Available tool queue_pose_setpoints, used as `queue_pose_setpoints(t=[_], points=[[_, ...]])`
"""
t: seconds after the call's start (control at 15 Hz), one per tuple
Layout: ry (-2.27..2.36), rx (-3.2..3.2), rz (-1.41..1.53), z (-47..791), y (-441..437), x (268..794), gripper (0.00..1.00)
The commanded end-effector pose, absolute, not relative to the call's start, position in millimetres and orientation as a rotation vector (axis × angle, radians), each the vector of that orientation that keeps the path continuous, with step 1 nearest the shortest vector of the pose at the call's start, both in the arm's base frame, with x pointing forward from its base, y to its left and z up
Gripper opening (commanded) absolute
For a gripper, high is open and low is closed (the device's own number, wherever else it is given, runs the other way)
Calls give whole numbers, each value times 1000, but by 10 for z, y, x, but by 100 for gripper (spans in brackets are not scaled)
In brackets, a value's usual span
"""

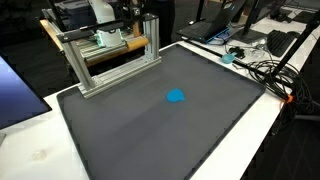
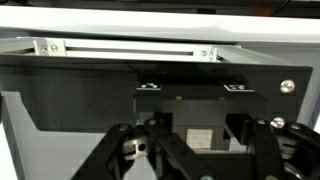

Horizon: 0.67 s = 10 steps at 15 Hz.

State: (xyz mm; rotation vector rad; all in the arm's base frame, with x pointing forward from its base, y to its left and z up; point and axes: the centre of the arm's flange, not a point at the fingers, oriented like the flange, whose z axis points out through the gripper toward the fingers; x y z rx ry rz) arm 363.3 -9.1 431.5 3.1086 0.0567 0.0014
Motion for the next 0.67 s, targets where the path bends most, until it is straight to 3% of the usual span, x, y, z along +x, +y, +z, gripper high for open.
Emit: queue_pose_setpoints(t=[0.0,0.6], points=[[56,3111,4,4379,-64,3516,98],[-57,3009,145,4491,-28,3560,100]])
